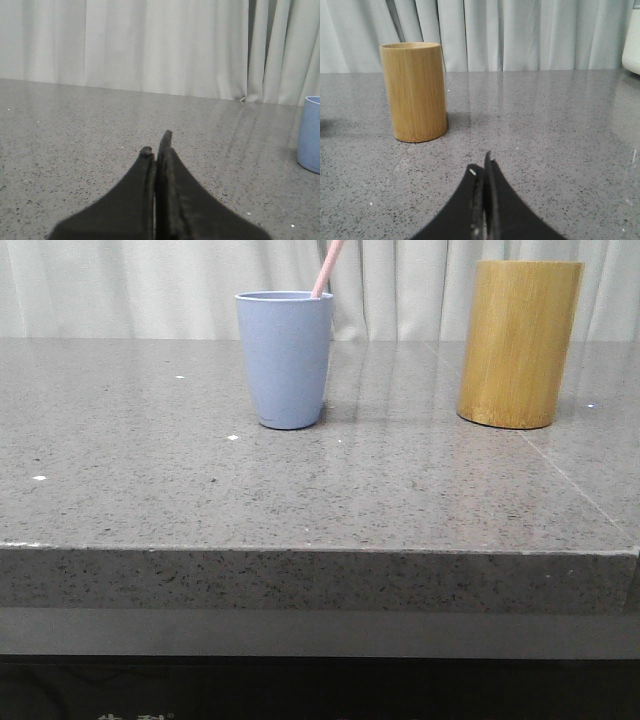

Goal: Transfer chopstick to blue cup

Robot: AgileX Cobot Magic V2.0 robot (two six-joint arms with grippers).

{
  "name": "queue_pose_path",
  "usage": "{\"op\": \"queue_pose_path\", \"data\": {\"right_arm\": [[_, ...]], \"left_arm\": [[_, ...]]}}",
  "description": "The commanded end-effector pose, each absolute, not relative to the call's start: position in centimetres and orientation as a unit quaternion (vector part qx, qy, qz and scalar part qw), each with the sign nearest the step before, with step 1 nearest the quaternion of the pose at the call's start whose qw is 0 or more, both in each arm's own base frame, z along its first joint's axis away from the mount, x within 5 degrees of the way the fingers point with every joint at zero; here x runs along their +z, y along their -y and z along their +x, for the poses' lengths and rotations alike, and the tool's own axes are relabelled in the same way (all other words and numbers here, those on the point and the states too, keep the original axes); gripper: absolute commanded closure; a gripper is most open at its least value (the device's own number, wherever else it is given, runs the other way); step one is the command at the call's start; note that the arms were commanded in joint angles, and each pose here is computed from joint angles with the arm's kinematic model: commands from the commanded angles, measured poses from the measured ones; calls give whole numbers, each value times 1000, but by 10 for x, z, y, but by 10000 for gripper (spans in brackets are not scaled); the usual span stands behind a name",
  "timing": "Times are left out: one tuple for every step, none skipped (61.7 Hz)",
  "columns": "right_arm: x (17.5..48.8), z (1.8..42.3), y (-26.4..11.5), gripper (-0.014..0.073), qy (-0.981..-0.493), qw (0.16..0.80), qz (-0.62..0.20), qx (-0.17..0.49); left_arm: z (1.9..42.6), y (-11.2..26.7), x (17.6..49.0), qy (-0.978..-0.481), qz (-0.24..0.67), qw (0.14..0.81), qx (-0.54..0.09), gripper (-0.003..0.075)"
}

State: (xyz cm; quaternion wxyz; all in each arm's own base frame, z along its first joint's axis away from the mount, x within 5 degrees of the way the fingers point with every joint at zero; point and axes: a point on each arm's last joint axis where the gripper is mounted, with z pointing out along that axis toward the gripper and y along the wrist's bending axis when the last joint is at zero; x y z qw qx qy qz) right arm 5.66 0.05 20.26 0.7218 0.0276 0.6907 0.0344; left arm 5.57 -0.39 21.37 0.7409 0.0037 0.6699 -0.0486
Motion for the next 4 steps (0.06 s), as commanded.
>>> {"op": "queue_pose_path", "data": {"right_arm": [[213, 54, 0, 662, -649, 760, 24, 30], [213, 54, 0, 662, -649, 760, 24, 30], [213, 54, 0, 662, -649, 760, 24, 30], [213, 54, 0, 662, -649, 760, 24, 30]], "left_arm": [[53, 3, 218, -637, -2, 769, -51, 739], [53, 3, 218, -637, -2, 769, -51, 739], [53, 3, 218, -637, -2, 769, -51, 739], [53, 3, 218, -637, -2, 769, -51, 739]]}}
